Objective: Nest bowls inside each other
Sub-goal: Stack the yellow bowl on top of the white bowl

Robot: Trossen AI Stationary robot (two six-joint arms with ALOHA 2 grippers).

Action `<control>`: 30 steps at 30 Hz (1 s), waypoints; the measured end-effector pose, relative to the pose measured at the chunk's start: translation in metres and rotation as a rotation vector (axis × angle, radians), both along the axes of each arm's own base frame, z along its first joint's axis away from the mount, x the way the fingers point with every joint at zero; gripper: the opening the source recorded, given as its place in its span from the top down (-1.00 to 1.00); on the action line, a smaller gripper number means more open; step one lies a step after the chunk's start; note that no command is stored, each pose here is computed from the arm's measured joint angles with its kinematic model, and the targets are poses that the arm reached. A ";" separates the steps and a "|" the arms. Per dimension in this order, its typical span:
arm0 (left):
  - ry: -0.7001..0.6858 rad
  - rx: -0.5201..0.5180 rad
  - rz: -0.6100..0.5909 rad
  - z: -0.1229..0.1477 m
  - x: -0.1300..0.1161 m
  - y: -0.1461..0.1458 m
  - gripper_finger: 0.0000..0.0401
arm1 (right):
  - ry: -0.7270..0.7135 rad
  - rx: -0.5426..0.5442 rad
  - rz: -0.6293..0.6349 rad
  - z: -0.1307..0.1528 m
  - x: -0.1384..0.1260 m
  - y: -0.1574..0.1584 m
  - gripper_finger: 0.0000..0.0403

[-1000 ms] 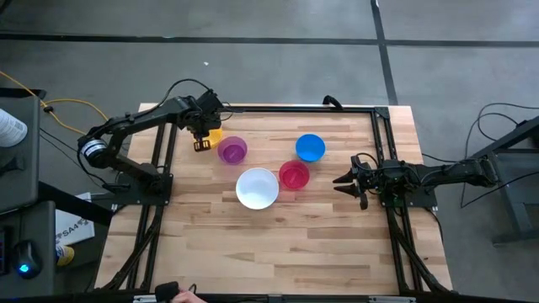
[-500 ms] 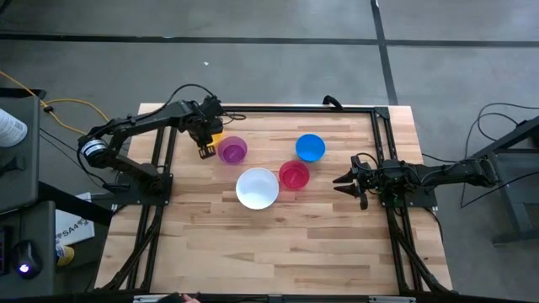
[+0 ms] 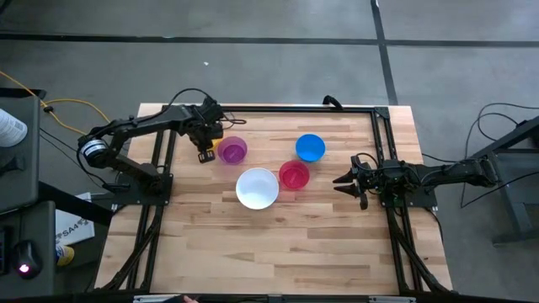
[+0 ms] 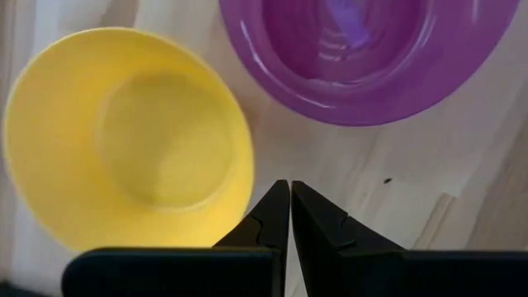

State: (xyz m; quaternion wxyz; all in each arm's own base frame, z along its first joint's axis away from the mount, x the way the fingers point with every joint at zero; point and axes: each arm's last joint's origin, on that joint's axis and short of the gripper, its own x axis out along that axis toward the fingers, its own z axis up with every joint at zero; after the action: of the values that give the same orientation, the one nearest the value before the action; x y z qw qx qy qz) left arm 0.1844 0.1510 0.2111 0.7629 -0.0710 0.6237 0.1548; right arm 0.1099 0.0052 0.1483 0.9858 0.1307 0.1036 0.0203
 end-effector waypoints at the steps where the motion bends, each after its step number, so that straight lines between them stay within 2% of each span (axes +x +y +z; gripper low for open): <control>1: -0.007 0.000 -0.007 -0.001 0.000 0.000 0.93 | 0.000 0.000 0.000 0.000 0.000 0.000 0.46; 11: -0.046 -0.013 -0.070 0.000 0.003 0.000 0.93 | 0.000 0.000 0.000 0.000 0.000 0.000 0.46; 30: -0.011 -0.022 -0.139 -0.001 0.000 -0.002 0.93 | 0.000 0.000 0.000 0.000 0.000 0.000 0.46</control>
State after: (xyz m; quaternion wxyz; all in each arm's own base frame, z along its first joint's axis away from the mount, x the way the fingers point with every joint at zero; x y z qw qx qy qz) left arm 0.1844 0.1494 0.2100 0.7745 -0.0370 0.6245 0.0942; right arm 0.1099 0.0052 0.1483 0.9858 0.1307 0.1037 0.0204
